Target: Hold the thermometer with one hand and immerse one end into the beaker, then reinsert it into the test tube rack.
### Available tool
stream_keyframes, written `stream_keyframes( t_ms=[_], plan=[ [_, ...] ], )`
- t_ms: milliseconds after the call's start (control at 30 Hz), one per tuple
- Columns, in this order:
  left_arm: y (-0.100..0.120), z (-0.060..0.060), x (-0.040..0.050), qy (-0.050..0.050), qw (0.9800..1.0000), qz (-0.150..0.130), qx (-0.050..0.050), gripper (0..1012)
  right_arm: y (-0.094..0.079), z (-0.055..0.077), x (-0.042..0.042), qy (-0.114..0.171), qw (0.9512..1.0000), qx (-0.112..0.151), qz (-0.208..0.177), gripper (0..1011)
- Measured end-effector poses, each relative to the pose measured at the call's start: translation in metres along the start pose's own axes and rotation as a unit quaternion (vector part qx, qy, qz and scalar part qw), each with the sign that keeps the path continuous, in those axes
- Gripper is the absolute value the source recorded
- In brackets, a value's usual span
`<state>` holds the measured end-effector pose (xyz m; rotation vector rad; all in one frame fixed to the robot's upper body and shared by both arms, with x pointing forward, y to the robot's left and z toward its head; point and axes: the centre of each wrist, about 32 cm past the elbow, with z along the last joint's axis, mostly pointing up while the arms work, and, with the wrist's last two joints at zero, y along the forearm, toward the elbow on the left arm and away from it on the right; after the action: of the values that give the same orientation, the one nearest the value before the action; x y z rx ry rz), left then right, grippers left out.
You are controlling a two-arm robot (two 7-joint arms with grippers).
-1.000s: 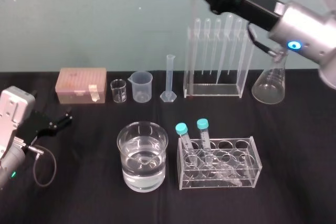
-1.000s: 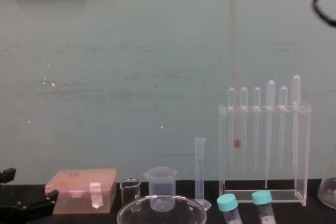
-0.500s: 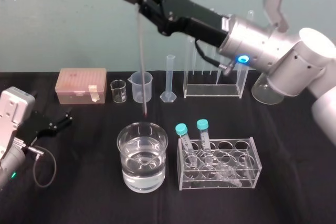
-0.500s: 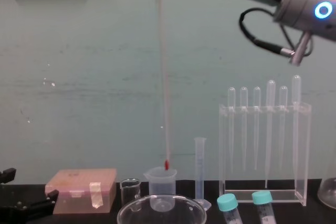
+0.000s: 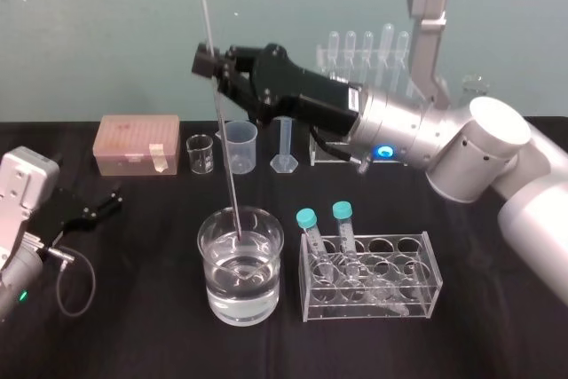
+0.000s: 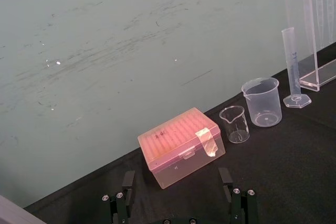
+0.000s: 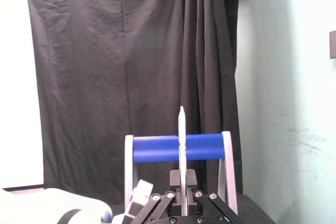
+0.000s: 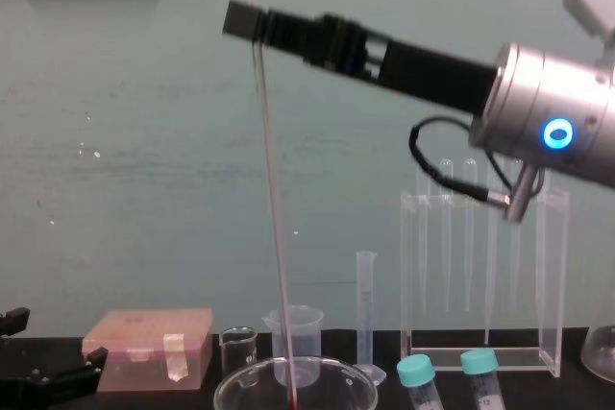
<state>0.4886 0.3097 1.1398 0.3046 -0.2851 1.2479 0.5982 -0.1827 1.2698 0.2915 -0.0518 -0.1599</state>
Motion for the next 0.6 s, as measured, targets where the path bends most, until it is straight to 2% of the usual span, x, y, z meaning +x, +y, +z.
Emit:
stream_keyframes(
  t_ms=[200,233,600],
  plan=[
    [0.000,0.000,0.0000,0.000,1.0000,0.000,0.000,1008,-0.004,-0.018,-0.0011,0.008,0.9999,0.003,0.005,56],
    [0.000,0.000,0.0000,0.000,1.0000,0.000,0.000,1008,-0.006,-0.025,-0.0017,0.010,0.9999,0.003,0.006,56],
    [0.000,0.000,0.0000,0.000,1.0000,0.000,0.000,1008,-0.014,-0.048,-0.0026,0.022,0.9997,-0.005,0.003,56]
  ],
)
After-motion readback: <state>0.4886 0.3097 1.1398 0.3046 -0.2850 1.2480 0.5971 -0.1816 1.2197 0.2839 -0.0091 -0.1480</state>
